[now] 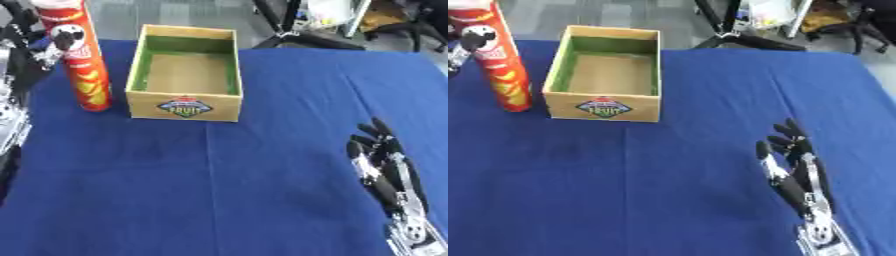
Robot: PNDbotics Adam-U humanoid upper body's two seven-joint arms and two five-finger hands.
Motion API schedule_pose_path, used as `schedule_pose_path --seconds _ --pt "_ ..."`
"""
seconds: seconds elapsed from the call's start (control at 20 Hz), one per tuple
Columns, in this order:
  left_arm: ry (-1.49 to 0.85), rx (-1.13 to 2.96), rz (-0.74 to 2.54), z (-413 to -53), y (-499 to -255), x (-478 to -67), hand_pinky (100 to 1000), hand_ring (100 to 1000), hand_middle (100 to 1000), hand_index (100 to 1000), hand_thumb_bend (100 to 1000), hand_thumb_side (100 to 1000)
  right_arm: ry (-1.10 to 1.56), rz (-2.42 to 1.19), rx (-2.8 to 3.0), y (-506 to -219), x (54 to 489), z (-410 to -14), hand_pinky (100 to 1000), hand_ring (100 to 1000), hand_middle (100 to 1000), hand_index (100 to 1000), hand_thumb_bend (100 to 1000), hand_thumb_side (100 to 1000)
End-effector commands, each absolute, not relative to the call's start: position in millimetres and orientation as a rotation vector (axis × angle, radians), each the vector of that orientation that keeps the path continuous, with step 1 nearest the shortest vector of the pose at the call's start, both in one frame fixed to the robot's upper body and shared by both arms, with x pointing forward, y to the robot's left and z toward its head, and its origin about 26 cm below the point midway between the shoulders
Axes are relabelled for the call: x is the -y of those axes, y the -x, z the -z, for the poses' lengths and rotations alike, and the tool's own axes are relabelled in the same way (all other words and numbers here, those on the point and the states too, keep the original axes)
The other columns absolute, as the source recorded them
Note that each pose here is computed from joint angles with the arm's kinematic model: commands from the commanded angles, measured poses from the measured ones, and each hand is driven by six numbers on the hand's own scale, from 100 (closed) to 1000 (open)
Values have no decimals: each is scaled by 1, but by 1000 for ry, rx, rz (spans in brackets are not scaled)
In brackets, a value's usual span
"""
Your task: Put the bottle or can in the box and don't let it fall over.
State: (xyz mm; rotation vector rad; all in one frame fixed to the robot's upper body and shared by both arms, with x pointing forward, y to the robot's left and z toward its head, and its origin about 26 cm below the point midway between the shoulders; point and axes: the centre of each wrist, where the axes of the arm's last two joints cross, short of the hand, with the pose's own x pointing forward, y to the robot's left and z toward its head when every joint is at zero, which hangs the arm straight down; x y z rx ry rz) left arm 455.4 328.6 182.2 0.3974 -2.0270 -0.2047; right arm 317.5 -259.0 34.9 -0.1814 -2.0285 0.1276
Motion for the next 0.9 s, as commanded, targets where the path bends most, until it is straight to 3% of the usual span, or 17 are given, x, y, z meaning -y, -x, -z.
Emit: schedule_pose_path --seconds 0.05,0.9 --pt "-430 2054 225 -200 -459 -335 805 886 904 957 815 546 176 -135 2050 -319 260 -42 847 816 853 1000 363 522" --pt "-430 1991 327 -200 -473 -332 794 857 868 954 795 560 164 -136 2045 -320 259 -41 847 819 852 1000 355 529"
